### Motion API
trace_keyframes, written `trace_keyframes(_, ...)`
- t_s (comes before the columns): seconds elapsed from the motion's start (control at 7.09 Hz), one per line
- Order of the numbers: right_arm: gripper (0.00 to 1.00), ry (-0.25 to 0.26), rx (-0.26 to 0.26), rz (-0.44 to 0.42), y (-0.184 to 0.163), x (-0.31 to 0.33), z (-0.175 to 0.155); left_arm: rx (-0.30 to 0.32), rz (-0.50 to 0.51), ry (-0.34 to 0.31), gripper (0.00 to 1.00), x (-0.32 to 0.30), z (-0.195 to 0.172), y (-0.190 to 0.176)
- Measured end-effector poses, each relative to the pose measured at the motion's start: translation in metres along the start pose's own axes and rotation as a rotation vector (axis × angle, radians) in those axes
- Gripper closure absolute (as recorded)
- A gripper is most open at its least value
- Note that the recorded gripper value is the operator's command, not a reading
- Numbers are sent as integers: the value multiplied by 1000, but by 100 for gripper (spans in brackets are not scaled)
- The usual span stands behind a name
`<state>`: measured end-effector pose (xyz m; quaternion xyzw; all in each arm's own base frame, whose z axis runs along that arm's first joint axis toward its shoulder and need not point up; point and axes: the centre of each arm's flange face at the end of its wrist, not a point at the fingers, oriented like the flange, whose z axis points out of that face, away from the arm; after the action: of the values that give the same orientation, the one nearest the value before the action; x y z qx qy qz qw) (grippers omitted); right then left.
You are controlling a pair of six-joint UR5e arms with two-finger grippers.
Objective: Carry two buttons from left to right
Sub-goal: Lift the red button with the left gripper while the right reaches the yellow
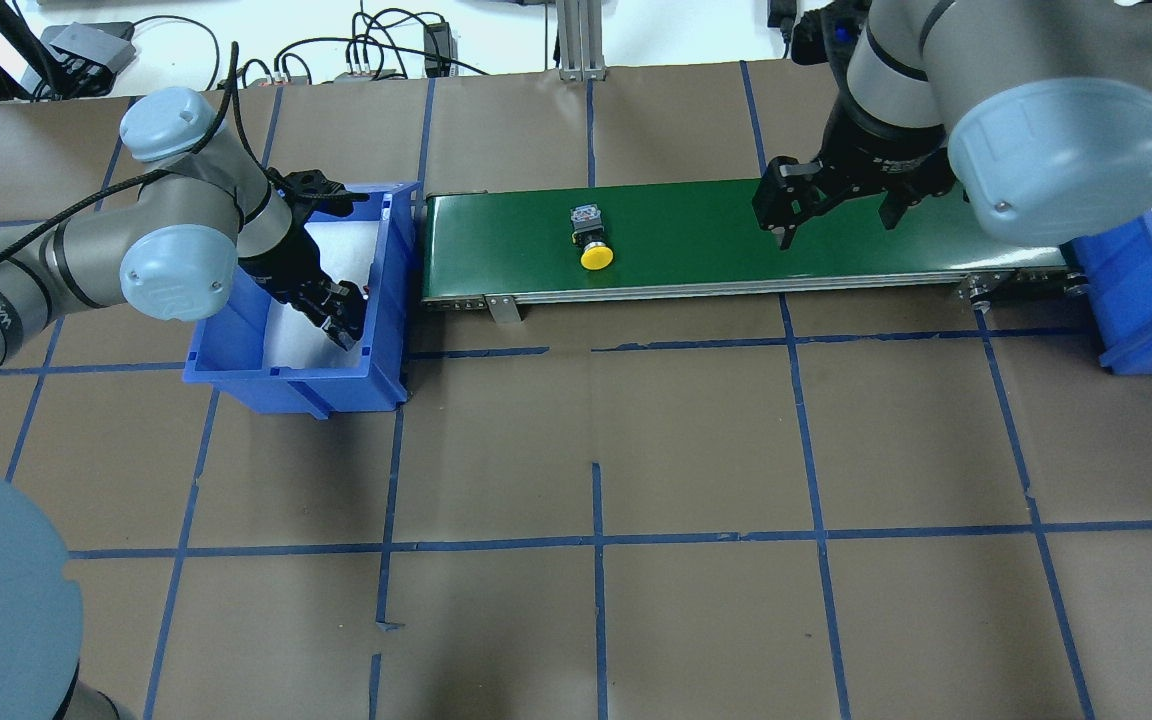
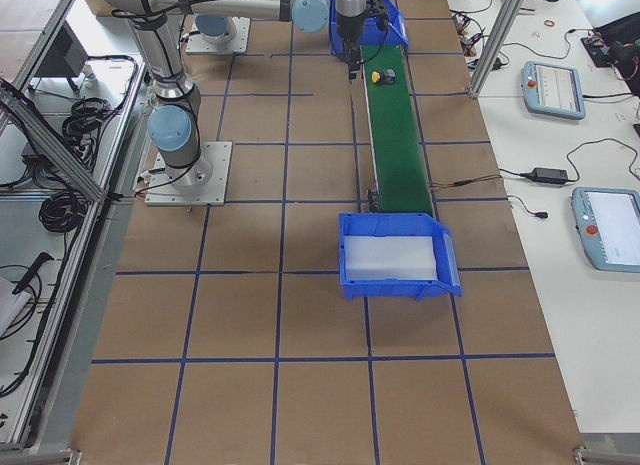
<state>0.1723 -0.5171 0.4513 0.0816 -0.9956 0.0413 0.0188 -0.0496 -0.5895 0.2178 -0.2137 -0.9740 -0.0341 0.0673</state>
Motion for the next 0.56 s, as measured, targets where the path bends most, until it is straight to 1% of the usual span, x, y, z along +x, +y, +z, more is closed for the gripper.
trace_keyframes(0.28,0,4,25,-27,-63,-26,8,12,-4,-11,66,-1,-8,-3)
trace_keyframes(0.42,0,-14,26,-30,-86,-35,17,24,-9,-27,66,-1,-20,-4)
trace_keyframes(0.56,0,-60,18,-24,-101,-44,31,39,-40,-40,67,-1,-37,-6)
